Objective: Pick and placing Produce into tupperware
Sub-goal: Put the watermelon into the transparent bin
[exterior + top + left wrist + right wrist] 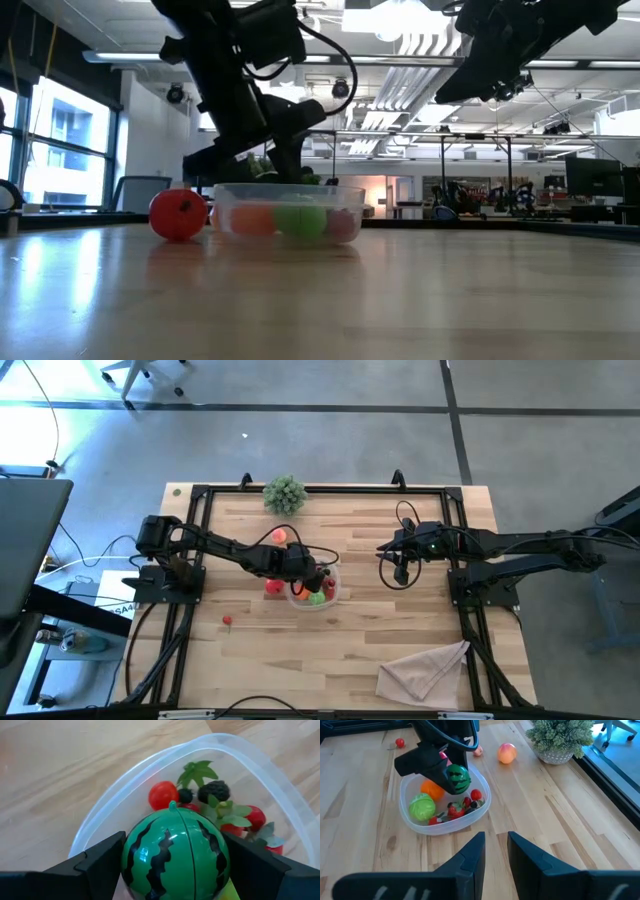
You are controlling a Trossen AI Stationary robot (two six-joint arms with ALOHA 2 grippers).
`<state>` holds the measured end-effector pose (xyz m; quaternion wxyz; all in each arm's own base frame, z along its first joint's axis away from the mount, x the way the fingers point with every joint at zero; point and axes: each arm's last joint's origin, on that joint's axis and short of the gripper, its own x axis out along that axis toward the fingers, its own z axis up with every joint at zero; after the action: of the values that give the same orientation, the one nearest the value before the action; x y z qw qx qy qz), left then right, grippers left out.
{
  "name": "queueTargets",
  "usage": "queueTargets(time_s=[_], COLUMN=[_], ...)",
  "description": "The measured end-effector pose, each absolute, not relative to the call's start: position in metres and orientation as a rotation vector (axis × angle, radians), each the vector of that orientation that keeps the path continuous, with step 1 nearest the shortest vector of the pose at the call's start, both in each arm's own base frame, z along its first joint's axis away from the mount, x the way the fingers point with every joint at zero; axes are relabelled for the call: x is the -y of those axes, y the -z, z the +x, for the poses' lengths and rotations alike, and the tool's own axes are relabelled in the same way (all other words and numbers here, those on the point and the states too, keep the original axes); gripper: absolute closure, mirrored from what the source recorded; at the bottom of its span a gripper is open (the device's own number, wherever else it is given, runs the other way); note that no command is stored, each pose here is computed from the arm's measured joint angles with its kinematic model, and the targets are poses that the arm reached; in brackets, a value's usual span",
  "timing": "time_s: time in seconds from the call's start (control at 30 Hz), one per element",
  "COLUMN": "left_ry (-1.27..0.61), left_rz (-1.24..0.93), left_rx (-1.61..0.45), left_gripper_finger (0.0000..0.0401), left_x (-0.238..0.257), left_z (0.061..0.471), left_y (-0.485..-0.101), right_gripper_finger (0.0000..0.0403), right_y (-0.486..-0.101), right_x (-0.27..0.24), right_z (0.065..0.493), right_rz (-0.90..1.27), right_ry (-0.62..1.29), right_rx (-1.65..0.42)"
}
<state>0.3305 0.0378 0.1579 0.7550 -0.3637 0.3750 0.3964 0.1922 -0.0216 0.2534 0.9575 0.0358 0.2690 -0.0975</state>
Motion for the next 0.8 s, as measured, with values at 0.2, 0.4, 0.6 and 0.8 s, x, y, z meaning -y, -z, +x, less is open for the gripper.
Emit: queueTargets(time_s=[0.2,0.4,0.6,0.8], left_ry=[-0.852,-0.848,-0.829,-0.754], left_rz=[-0.778,-0.775,-0.790,-0.845], left_rx=[-0.825,-0.828,-0.825,-0.820], left_gripper_finger=[0.0072,0.0039,0.0031,0.0050], left_x=[-0.0377,-0.0377,-0.0374,-0.0364], left_z=[0.3308,0.3307,0.3319,0.3356], left_y=[-0.1581,-0.1580,-0.1584,-0.1608], right_gripper_finger=[0.0331,0.0331,0.0331,0.0331], right_y=[-0.2534,-0.2534,-0.2534,-0.2534], right_x=[0.0216,0.0215,0.0215,0.0216], right_z=[0.1922,0.1922,0.1922,0.1922], right_rz=[0.073,0.073,0.073,0.073], right_ry=[0.198,0.197,0.197,0.198], right_rx=[-0.546,-0.546,-0.546,-0.546])
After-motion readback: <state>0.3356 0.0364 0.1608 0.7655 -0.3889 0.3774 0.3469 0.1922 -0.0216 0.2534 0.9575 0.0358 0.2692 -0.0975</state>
